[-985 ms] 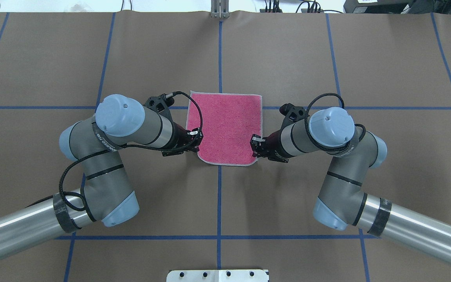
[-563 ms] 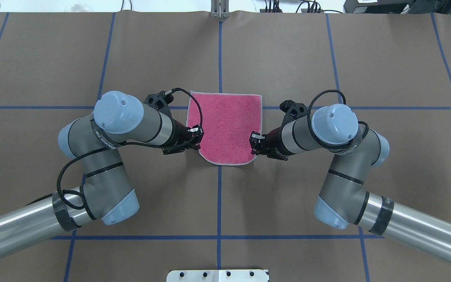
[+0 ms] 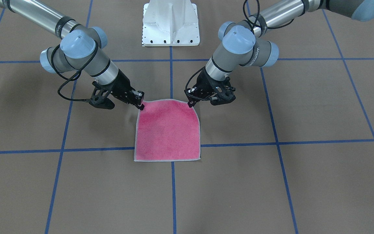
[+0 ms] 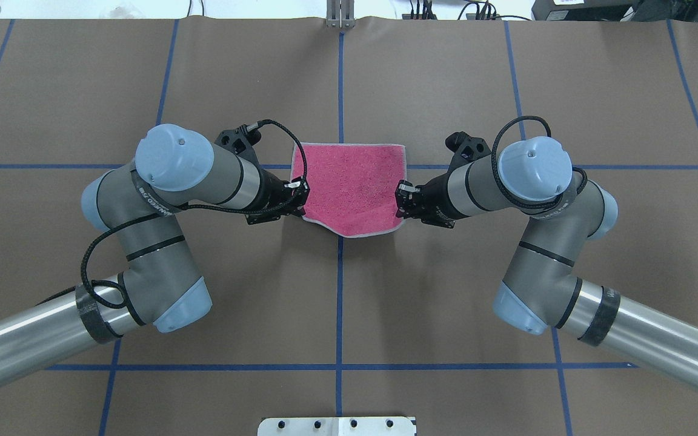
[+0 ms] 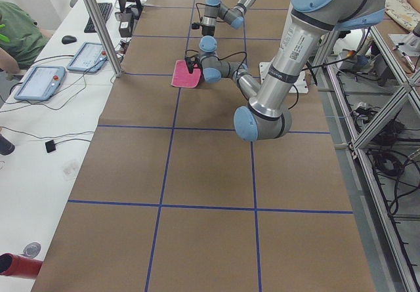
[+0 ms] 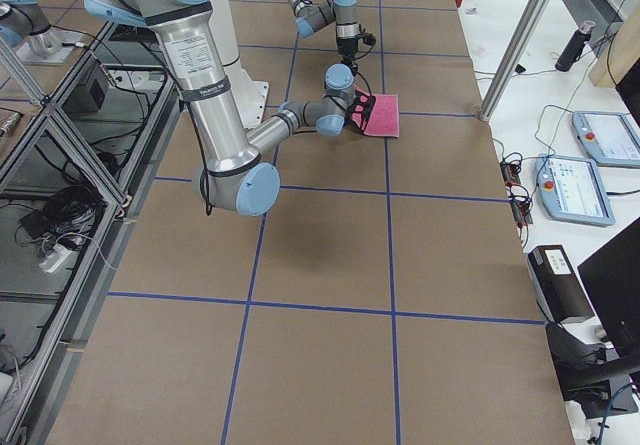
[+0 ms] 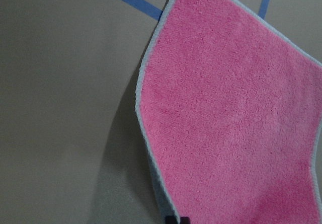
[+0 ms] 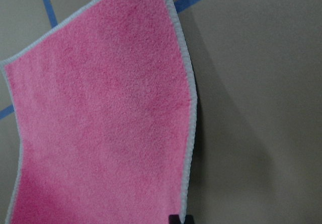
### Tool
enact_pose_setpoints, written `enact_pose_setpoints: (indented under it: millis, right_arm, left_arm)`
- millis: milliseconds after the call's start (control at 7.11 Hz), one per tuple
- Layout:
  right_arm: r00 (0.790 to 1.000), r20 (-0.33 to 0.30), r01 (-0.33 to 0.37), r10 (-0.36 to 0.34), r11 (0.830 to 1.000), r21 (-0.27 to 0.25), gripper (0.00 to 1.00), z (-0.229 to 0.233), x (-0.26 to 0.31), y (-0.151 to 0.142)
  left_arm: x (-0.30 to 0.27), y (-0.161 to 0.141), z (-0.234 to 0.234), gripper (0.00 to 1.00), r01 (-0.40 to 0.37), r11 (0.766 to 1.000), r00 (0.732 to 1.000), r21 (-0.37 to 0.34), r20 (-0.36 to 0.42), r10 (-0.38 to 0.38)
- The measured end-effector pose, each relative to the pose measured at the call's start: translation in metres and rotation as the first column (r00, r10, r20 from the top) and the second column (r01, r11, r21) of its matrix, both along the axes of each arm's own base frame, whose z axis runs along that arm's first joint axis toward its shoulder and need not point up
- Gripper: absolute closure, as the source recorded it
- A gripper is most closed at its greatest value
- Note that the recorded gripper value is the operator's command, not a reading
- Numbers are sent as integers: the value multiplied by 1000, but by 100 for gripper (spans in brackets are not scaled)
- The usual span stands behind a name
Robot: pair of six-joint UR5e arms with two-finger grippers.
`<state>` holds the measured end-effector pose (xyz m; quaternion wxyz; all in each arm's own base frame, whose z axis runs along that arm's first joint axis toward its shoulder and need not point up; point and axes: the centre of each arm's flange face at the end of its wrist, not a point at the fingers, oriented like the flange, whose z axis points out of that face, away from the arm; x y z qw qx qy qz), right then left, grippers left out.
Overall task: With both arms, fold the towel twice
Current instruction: 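Lift both towel edges and fold them up toward the far side, then lay the folded edge down on the far half and release both grippers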
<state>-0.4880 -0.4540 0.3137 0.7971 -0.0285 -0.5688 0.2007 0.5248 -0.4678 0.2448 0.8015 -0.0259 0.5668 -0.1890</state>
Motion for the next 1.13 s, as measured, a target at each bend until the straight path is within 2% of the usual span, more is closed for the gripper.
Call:
enact_pose_setpoints:
  millis: [563,1125]
  right_arm:
    - [999,-7,-46,46,999,-2,100,0,15,-25]
    - [991,-28,-127,127,992,6,100,-4,16,-66]
  left_arm:
    - [0,-63,-11,100,70,997,997,-18,24,-69]
    - [5,-77,1,100,80,997,996,-21,31,-79]
